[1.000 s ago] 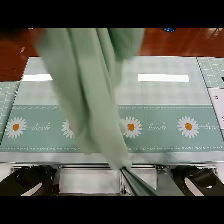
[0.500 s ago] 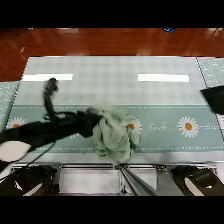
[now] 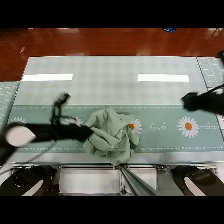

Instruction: Fold the shirts.

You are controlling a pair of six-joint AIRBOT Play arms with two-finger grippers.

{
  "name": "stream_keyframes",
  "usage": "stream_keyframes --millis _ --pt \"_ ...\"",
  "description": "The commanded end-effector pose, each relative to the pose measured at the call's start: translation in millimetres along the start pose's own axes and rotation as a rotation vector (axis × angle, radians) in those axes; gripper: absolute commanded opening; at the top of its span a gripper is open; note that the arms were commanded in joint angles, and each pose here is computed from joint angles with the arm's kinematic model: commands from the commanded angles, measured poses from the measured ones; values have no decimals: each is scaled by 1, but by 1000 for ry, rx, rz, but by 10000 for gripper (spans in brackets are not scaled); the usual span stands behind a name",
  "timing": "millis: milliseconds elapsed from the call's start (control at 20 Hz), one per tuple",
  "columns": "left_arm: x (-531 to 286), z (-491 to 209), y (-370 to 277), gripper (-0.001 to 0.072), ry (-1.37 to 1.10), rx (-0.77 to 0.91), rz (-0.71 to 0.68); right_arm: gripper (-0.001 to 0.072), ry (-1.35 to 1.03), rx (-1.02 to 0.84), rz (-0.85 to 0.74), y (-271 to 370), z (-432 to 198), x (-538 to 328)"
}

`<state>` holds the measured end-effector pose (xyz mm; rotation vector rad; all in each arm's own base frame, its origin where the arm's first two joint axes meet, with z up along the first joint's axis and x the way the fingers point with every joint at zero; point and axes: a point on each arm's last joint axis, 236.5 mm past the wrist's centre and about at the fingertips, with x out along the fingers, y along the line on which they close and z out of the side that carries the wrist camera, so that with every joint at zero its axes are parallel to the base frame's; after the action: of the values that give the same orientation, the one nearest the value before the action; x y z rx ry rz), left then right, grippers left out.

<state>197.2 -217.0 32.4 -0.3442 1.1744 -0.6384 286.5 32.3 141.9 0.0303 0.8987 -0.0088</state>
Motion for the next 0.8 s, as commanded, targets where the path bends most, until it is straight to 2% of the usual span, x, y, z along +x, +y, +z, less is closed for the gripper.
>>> stream_keyframes --millis 0,100,200,300,400,500,600,750 --pt "-77 74 28 506 -180 33 112 407 -94 116 -310 -102 33 -29" --pt "-103 105 66 505 -301 -103 161 407 -32 288 -355 -138 7 -24" --pt "-79 91 92 506 -200 -268 97 407 71 387 -218 -126 -29 11" --pt "-33 51 105 506 25 -339 11 407 171 427 -35 -88 -65 49" --pt "2 20 115 506 198 -414 -51 407 256 442 118 -48 -97 72" --pt "29 17 115 506 253 -473 -126 407 315 434 205 -22 -120 83" --pt "54 23 106 506 253 -502 -185 407 363 401 224 -11 -135 86" --pt "90 16 96 507 279 -475 -161 407 399 339 262 9 -143 84"
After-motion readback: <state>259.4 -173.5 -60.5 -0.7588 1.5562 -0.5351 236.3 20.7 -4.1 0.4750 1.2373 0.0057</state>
